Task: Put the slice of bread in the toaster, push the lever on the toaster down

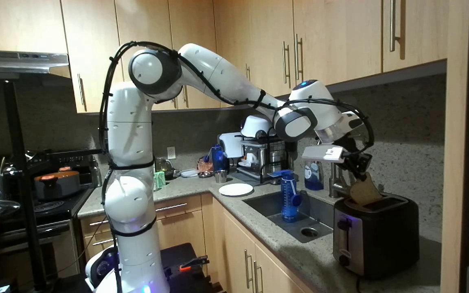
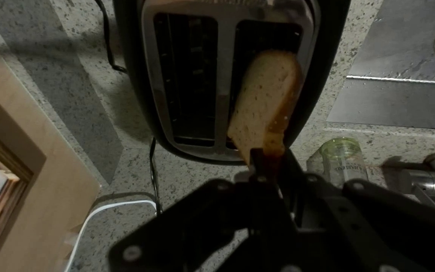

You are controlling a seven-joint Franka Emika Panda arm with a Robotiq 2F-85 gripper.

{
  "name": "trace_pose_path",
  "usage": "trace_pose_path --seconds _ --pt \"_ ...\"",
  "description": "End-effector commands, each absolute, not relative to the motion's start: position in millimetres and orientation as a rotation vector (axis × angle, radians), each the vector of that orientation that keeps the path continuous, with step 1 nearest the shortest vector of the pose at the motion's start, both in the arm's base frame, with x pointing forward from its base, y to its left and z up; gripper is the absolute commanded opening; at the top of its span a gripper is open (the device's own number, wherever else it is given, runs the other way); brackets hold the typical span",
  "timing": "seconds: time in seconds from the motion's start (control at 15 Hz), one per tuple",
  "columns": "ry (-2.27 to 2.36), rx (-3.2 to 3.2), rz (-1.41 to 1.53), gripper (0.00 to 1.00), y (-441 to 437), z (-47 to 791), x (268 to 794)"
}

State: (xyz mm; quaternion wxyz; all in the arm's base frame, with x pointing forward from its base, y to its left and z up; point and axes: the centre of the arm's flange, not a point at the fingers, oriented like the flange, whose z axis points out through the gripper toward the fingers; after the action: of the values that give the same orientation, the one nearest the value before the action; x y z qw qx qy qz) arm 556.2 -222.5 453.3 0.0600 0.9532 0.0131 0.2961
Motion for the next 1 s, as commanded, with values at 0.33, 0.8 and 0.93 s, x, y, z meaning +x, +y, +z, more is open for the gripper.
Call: trace_pose_path --seconds 0.33,0.8,0.93 --pt "0.046 2.809 0.921 0.03 -228.9 444.8 552.0" --pt "0.0 2.804 0.958 0.03 -223.9 447.6 561.1" --pt "-0.024 2.797 0.957 0.03 -222.7 447.3 562.9"
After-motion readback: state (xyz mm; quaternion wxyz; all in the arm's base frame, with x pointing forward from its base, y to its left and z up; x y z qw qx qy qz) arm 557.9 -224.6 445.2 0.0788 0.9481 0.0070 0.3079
